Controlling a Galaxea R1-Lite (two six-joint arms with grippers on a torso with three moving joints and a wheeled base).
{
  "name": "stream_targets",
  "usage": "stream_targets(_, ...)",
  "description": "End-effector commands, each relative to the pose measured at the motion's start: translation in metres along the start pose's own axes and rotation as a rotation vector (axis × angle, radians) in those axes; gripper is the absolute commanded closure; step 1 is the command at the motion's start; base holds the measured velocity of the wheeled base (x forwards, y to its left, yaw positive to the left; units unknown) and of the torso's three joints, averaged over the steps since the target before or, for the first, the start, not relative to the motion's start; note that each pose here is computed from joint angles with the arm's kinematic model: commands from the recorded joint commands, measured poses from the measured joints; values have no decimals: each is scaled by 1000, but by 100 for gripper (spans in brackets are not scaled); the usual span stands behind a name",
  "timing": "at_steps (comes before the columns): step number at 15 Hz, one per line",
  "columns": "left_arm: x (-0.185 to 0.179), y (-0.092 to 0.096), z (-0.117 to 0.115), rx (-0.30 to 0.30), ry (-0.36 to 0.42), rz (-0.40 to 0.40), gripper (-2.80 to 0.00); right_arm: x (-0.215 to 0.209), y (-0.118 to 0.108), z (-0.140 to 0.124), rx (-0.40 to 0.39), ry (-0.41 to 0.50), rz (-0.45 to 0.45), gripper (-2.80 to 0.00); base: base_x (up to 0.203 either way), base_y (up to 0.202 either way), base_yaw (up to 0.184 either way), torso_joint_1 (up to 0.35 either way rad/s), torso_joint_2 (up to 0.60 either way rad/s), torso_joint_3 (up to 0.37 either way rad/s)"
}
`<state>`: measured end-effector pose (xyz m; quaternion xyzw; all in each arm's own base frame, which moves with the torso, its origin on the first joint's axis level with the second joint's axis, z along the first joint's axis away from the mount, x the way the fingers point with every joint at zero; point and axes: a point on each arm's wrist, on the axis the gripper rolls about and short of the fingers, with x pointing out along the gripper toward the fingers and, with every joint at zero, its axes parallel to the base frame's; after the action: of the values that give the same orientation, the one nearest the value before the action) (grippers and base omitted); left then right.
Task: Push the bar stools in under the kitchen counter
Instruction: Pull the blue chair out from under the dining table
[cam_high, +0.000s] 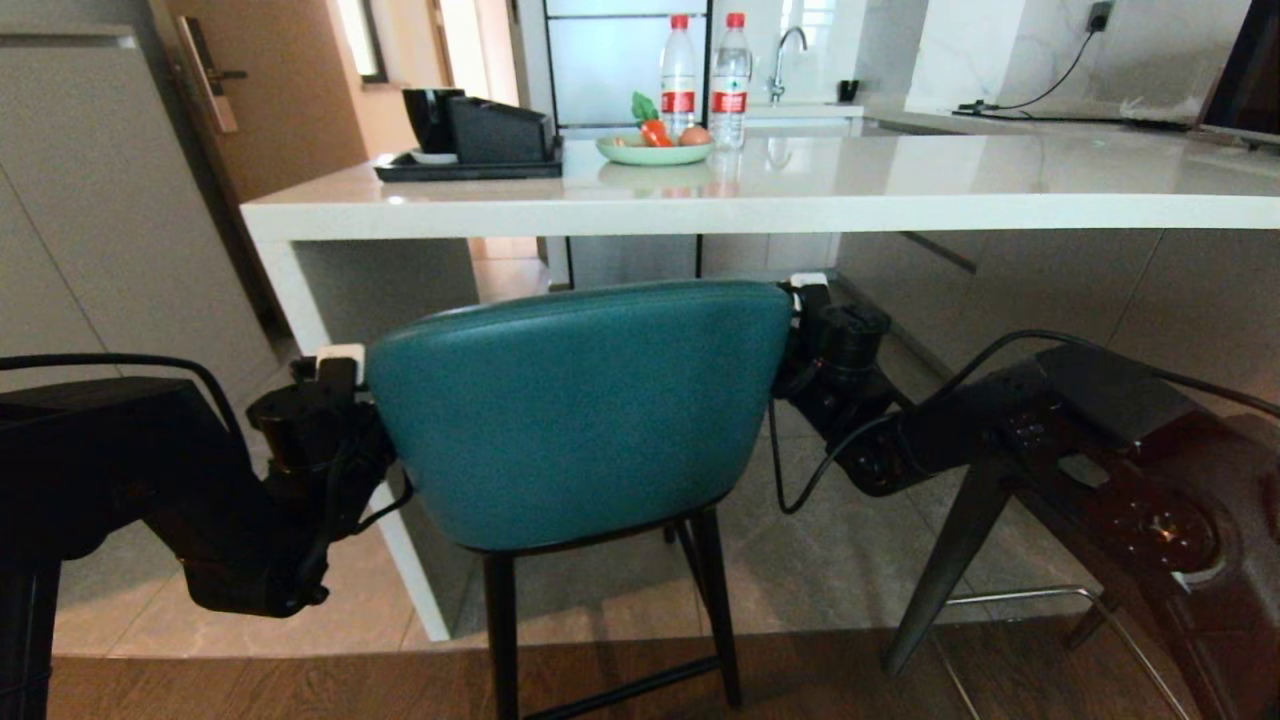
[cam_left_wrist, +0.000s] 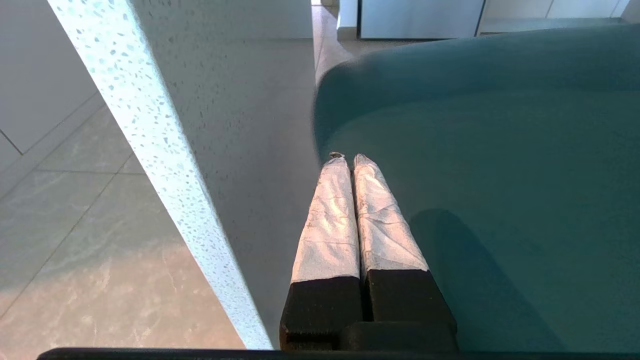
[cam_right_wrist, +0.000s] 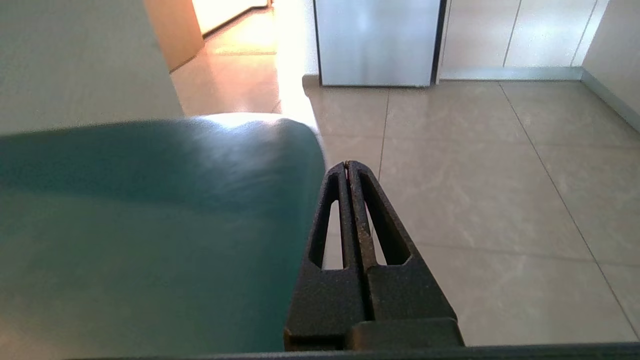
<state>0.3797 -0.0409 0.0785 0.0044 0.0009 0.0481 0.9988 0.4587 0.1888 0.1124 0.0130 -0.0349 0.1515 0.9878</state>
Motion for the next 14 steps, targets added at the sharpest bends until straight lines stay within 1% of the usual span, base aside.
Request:
stream_targets(1,1,3,1,-2,-12,11,0,-17,1,20,1,-16,3,0,0,0,0,0,0,0)
stream_targets(4,0,11,3,-3,-15,29,0,-28,2,36,5,-41,-13,0,0,0,0,0,0,0)
stream_targets(6,-4,15,3,-2,-17,31,0,-30,1,39,5,-44,-32,0,0,0,0,0,0,0)
stream_targets(8,-9,16,6,-6,-43,-8,0,-32,1,36,4,-28,-43,0,0,0,0,0,0,0)
stream_targets(9,-11,17,7,-6,-43,-32,0,-36,5,36,3,-15,-36,0,0,0,0,0,0,0)
stream_targets(11,-12,15,6,-4,-40,-50,0,-41,11,33,3,3,-24,0,0,0,0,0,0,0)
stream_targets(14,-14,12,6,-3,-36,-82,0,-44,13,28,4,21,-31,0,0,0,0,0,0,0)
